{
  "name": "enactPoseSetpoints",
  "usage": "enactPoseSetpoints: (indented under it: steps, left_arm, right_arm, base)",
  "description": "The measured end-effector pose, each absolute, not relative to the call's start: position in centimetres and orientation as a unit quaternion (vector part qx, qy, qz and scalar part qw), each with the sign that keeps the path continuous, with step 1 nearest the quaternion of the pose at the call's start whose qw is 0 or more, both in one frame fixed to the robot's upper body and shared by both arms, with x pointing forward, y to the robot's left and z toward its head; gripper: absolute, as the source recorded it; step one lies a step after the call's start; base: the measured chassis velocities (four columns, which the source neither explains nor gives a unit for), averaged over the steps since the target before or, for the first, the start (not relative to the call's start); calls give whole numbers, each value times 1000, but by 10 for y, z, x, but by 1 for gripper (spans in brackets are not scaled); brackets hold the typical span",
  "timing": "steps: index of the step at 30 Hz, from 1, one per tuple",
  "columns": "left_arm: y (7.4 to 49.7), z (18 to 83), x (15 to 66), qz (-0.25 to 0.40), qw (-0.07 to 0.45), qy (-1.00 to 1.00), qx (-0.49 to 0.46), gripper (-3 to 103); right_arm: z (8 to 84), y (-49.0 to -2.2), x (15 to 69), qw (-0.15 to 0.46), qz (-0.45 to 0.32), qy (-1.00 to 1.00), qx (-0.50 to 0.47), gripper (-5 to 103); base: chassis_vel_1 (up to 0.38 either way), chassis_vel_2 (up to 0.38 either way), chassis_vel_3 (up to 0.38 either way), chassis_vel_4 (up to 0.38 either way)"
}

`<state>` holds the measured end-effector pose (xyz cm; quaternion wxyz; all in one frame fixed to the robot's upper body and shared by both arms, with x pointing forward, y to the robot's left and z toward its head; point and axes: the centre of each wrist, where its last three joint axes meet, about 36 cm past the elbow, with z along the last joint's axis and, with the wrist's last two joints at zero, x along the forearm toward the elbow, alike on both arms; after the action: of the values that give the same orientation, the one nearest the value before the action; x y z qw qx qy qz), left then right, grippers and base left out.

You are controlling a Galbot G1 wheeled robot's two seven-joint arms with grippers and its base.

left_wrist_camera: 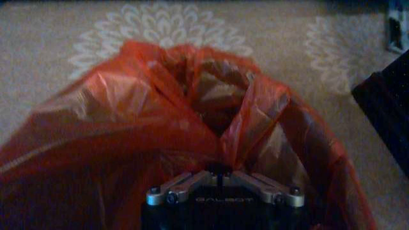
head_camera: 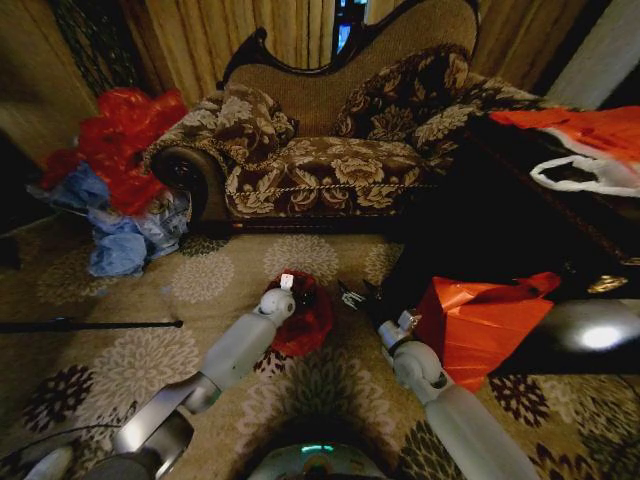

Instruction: Place a garbage bag over the trash bin.

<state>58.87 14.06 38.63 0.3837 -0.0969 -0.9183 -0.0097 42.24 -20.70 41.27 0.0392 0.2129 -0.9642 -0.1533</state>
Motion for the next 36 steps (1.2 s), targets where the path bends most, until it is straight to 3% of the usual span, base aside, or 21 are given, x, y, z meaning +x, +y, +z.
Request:
enactPoseSetpoints:
  steps: [16, 27, 36]
  left_arm:
    - [176, 385, 600, -40, 392, -917, -59, 0]
    - [150, 361, 600, -31, 414, -906, -79, 0]
    - [166, 342, 612, -37, 420, -905, -57, 0]
  right_arm:
    - [413, -210, 431, 35, -153, -964, 213, 100]
    - [409, -207, 436, 40, -151, -964, 217, 100]
    - [406, -223, 432, 43, -155, -966, 205, 100]
  base:
    - [0, 0, 0, 0]
    - [0, 0, 0, 0]
    - [0, 0, 0, 0]
